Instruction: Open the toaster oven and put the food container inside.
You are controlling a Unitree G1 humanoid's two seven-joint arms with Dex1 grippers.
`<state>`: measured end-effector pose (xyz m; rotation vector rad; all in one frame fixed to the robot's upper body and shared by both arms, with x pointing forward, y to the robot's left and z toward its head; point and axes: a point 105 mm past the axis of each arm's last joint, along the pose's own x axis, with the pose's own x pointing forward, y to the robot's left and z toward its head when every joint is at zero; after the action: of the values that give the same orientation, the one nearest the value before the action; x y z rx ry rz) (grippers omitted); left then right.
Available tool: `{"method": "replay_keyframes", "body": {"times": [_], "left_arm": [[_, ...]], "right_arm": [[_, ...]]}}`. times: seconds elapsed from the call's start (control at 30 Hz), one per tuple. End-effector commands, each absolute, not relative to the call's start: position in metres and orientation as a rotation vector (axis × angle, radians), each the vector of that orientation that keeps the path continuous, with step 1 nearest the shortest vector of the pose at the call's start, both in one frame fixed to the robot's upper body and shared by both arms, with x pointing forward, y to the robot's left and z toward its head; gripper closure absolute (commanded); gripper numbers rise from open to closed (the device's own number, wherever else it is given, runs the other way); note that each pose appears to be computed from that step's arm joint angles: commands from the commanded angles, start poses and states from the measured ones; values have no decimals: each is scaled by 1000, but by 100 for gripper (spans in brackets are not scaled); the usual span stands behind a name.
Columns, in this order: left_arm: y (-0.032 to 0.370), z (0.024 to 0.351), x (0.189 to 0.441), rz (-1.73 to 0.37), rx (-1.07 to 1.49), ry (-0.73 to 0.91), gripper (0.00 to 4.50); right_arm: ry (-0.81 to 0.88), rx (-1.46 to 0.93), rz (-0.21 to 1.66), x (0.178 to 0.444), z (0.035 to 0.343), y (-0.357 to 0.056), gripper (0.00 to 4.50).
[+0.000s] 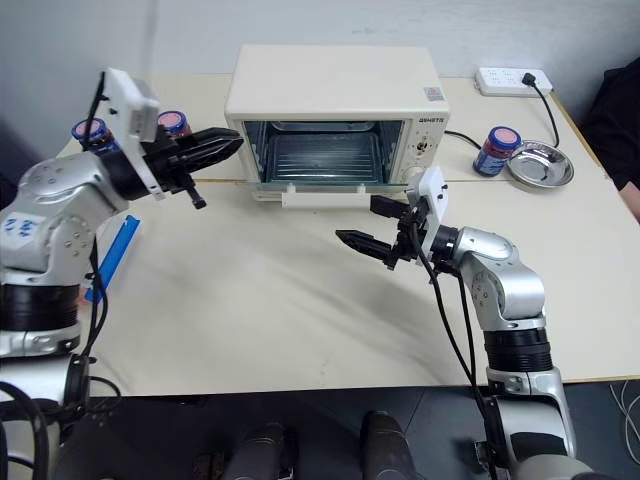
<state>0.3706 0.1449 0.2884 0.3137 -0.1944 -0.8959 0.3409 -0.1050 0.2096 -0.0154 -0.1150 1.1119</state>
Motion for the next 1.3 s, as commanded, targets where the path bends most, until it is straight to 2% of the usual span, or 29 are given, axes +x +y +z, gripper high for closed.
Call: {"method": "replay_keyframes", "body": {"times": [0.03, 0.23, 0.43, 0.63, 0.77, 1.03, 1.17, 1.3], "left_arm": [[136, 289, 378, -935, 380, -203, 447], [125, 269, 381, -1016, 436, -150, 447], [121, 250, 376, -1066, 481, -92, 447], [117, 215, 367, -1107, 502, -4, 447], [115, 191, 359, -1126, 501, 61, 447], [117, 157, 361, -1063, 586, 168, 447], [122, 171, 356, -1000, 537, 116, 447], [134, 210, 338, -873, 344, 5, 447]], "right_arm": [[-176, -21, 1148, 329, 220, -96, 0], [-165, -37, 1076, 325, 215, -105, 0], [-128, -73, 987, 309, 211, -132, 0], [-39, -110, 921, 270, 204, -165, 0], [-9, -116, 930, 243, 214, -179, 0], [-69, -123, 925, 250, 238, -174, 0], [-85, -124, 989, 252, 244, -160, 0], [-98, -121, 1064, 257, 250, -151, 0]]}}
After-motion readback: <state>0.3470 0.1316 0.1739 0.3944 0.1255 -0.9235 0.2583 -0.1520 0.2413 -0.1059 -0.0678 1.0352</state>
